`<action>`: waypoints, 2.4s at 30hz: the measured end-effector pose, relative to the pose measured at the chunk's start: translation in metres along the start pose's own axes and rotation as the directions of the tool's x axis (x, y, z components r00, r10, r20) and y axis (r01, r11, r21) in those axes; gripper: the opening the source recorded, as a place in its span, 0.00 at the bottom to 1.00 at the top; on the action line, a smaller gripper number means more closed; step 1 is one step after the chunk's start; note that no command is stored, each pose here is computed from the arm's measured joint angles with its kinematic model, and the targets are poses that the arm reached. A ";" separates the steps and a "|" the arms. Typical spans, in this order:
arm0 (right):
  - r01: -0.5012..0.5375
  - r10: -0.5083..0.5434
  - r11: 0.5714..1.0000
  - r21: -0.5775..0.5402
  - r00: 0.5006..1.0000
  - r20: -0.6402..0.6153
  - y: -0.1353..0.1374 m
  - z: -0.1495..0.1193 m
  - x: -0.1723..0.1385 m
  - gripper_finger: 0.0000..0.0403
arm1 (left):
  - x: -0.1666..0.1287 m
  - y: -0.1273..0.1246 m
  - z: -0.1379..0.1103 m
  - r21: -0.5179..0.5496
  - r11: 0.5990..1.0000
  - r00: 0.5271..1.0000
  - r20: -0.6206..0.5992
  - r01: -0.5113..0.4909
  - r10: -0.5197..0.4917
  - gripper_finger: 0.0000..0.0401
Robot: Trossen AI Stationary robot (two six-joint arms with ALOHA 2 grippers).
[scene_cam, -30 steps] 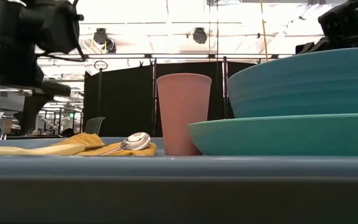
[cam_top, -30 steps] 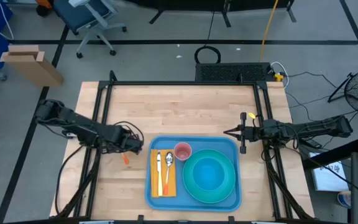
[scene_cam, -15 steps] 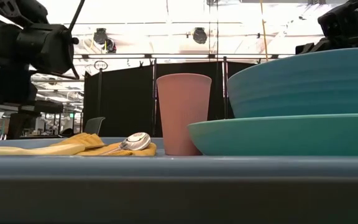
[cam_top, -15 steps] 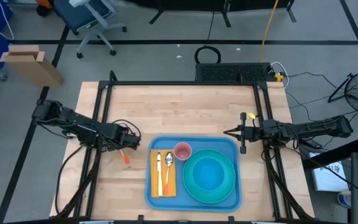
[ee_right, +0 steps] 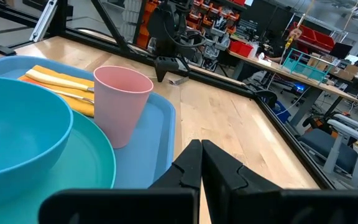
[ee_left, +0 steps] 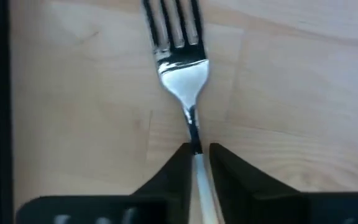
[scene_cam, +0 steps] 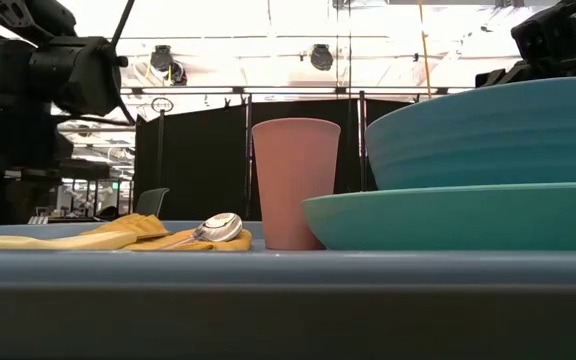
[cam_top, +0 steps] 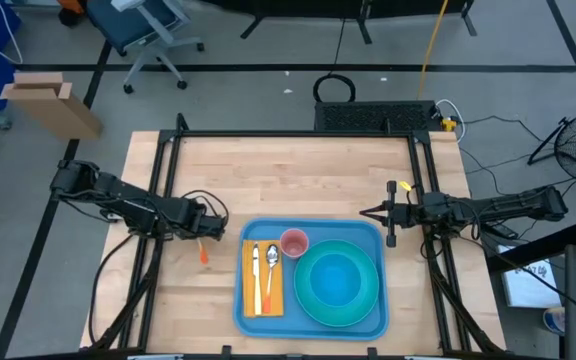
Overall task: Set up tray
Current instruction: Put the orange fork between the orange spoon and yellow table knife on the blue tray
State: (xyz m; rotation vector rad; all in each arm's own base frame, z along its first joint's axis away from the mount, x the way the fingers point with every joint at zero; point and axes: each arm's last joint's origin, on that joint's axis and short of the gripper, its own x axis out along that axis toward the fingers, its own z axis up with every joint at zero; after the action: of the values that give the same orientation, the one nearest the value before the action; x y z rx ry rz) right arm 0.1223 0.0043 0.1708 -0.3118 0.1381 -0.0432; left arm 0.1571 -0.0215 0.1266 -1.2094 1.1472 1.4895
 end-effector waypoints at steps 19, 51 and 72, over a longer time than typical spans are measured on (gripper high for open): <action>0.002 -0.002 1.000 0.001 1.000 0.006 0.000 0.001 0.000 0.00 | -0.050 -0.039 -0.008 0.268 0.939 0.972 0.034 0.217 -0.234 0.04; -0.008 0.008 1.000 -0.002 1.000 -0.016 0.001 -0.002 0.000 0.00 | -0.075 -0.131 -0.147 0.303 0.555 0.590 -0.032 0.775 -0.806 0.02; -0.059 0.059 0.998 -0.001 0.998 0.003 0.002 -0.001 0.000 0.00 | -0.072 -0.132 -0.177 0.259 0.767 0.794 0.001 0.587 -0.608 0.02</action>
State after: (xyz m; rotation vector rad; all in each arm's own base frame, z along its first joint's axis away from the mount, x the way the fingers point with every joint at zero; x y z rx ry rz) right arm 0.1221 0.0061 0.1693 -0.3089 0.1446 0.0159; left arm 0.3271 -0.1749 0.1628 -1.1756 0.7494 0.8678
